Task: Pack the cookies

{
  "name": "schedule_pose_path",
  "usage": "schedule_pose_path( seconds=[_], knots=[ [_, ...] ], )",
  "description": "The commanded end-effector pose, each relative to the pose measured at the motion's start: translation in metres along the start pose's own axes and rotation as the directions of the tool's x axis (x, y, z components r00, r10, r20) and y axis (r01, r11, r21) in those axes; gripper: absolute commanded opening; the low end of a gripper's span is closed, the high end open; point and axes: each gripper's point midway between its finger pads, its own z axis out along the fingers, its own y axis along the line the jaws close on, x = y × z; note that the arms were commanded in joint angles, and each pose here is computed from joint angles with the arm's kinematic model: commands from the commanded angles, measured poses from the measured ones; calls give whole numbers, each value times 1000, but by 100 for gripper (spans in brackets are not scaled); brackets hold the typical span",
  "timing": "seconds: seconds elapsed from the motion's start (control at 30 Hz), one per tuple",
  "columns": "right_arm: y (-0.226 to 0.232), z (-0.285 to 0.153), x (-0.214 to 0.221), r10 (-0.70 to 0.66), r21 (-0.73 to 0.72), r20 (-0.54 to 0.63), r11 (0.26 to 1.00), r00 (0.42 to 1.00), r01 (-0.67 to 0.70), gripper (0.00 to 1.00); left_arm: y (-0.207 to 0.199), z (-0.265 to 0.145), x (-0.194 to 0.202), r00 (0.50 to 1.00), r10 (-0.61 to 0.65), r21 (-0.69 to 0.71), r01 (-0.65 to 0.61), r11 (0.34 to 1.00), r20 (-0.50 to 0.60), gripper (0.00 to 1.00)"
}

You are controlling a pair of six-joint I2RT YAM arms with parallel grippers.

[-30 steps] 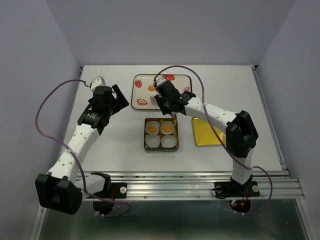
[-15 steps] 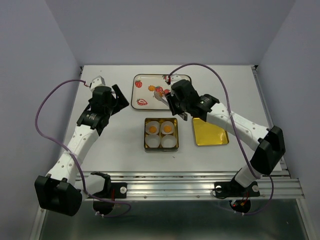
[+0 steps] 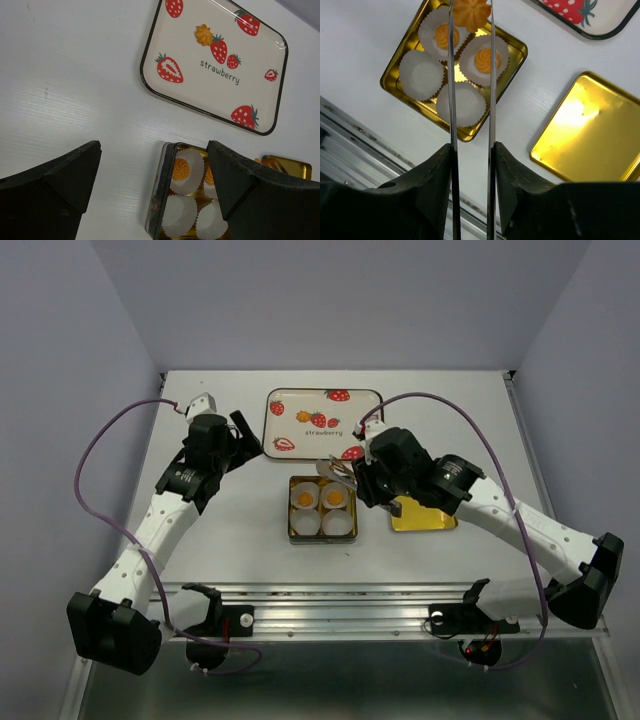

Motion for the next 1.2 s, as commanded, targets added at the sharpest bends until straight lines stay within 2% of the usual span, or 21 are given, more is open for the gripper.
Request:
schedule_pose_path(
  seconds=[0.0,0.27,0.5,1.17],
  knots=[
    [13,-25,22,18,-76,-56,997,998,-22,42,-7,-5,-7,999,6,30,-6,1000,32,99],
    [18,-48,55,17,-141,-149,989,989,-38,42,-6,-4,-5,1000,9,20,-10,1000,29,99],
    [23,-45,80,10,-166,-220,985,975,-47,42,-5,0,-2,1000,13,6,-13,1000,19,99],
    [35,-25,83,-50,-214,-246,977,968,-4,42,-2,1,-2,1000,16,-11,-16,1000,23,99]
  ],
)
